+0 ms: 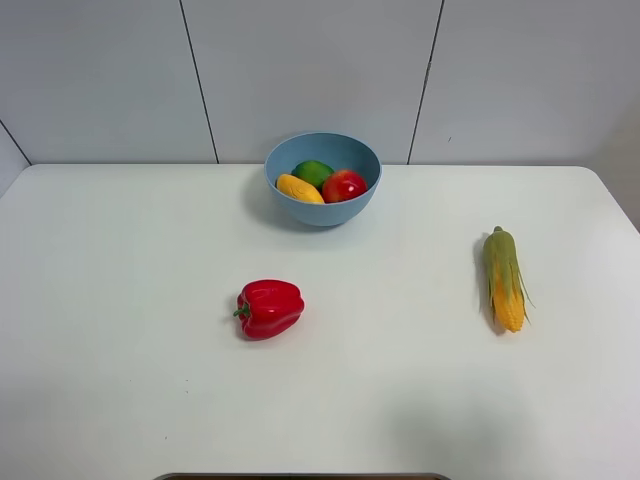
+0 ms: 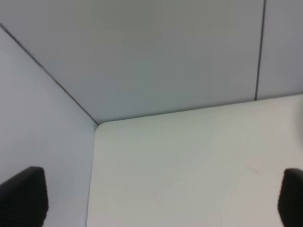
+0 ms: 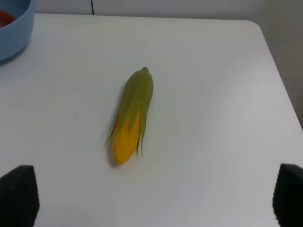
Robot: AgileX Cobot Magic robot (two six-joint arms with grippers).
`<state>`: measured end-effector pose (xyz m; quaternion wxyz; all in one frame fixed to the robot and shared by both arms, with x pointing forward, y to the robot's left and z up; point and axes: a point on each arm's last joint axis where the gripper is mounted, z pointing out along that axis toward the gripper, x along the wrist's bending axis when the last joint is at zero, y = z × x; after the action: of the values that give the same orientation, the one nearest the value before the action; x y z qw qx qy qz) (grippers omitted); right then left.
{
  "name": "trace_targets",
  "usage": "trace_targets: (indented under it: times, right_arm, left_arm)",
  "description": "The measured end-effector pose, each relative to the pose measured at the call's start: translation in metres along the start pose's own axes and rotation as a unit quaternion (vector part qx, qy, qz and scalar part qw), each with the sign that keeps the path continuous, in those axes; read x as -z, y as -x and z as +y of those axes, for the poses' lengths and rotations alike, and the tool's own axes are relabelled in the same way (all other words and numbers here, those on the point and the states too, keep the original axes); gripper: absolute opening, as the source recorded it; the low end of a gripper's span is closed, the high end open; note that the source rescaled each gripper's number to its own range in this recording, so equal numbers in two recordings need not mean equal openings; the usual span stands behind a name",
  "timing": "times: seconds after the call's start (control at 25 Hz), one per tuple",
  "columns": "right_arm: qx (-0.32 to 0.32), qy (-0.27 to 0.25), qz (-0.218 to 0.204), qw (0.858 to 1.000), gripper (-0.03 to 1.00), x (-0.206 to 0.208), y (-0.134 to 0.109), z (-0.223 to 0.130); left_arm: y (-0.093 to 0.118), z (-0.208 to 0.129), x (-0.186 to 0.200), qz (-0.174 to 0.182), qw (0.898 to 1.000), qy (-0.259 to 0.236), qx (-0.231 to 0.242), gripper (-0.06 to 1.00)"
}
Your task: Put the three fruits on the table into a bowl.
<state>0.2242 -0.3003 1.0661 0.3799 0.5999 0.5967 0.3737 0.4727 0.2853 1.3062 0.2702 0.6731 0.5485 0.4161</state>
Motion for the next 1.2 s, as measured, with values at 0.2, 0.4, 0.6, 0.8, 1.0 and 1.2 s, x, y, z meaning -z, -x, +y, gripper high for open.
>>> trace_targets:
  times: [0.2, 0.4, 0.6, 0.8, 1.0, 1.2]
  right_arm:
    - [0.000, 0.000, 0.000, 1.000, 1.00, 0.000, 0.000, 0.000]
    - [0.000, 0.000, 0.000, 1.000, 1.00, 0.000, 0.000, 0.000]
    - [0.000, 0.000, 0.000, 1.000, 1.00, 0.000, 0.000, 0.000]
    - [0.000, 0.000, 0.000, 1.000, 1.00, 0.000, 0.000, 0.000]
    - [0.000, 0.000, 0.000, 1.000, 1.00, 0.000, 0.000, 0.000]
    - [0.000, 0.000, 0.000, 1.000, 1.00, 0.000, 0.000, 0.000]
  left_arm:
    - [-0.010, -0.022, 0.024, 0.020, 1.000, -0.002, 0.017, 1.00]
    - [-0.018, -0.055, 0.041, 0.043, 0.998, -0.024, 0.031, 1.00]
    - [-0.015, -0.094, 0.064, 0.050, 0.997, -0.031, 0.049, 1.00]
    - [-0.008, -0.136, 0.086, 0.051, 0.996, -0.029, 0.062, 1.00]
    - [0.002, -0.181, 0.102, 0.045, 0.996, -0.023, 0.067, 1.00]
    - [0.017, -0.231, 0.106, 0.025, 0.995, -0.023, 0.089, 1.00]
